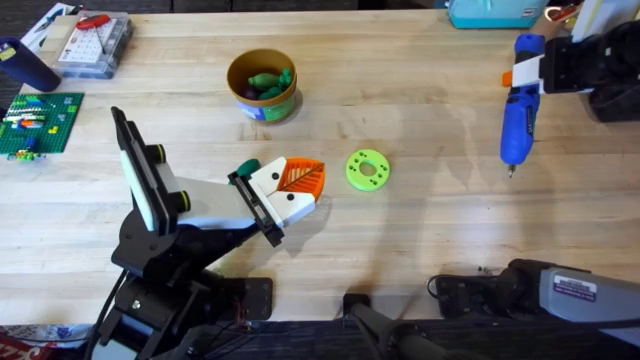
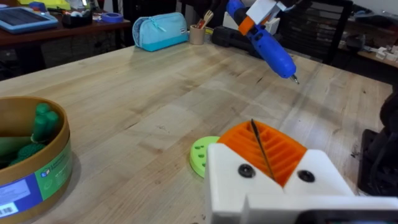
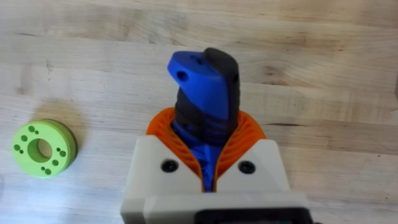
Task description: Pick up the gripper from the table and insert it into the empty holder that is missing its gripper. Then pick up a screw, insert it into the mounting hole, and use the screwdriver to tighten it. Finally, clean up the table by picking up the vegetable and placing it into the bucket.
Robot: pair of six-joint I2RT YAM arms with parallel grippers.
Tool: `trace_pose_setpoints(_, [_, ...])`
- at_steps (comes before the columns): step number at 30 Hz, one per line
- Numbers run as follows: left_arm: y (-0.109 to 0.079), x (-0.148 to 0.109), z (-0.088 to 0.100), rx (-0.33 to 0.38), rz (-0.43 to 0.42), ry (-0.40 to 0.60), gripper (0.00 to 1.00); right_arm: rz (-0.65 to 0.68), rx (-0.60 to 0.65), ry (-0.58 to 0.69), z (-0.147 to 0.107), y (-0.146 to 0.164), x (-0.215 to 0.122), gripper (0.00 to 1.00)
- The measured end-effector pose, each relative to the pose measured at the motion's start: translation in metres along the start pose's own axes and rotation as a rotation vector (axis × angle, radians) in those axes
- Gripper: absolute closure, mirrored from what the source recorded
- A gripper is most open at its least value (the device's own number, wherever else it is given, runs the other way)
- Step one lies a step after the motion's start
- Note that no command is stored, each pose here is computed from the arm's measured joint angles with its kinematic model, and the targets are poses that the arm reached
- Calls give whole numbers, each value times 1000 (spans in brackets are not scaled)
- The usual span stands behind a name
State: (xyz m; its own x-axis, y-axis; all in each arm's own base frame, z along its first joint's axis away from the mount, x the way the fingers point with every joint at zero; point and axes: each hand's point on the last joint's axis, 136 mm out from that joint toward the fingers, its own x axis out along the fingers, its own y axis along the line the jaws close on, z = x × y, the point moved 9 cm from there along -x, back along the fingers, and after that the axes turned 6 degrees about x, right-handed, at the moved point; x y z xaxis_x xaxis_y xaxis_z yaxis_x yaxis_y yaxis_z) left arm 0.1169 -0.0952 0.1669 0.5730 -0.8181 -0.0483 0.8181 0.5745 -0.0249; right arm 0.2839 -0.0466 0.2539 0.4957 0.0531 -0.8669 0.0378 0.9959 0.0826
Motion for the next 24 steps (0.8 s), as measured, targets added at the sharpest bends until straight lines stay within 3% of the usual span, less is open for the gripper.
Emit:
trace_pose_setpoints(8, [0,0,0,-1,0,1,991,38,3,13,-2,3,1,951])
trace_pose_setpoints(14, [0,0,0,-1,0,1,991,217,2,-17,0,17,-2,951])
trace_pose_setpoints(18, [0,0,0,-1,0,1,991,321,-15,-105,6,28,-18,951])
trace_pose_setpoints(24, [0,0,0,-1,0,2,991,355,-72,-309,5,41,-73,950])
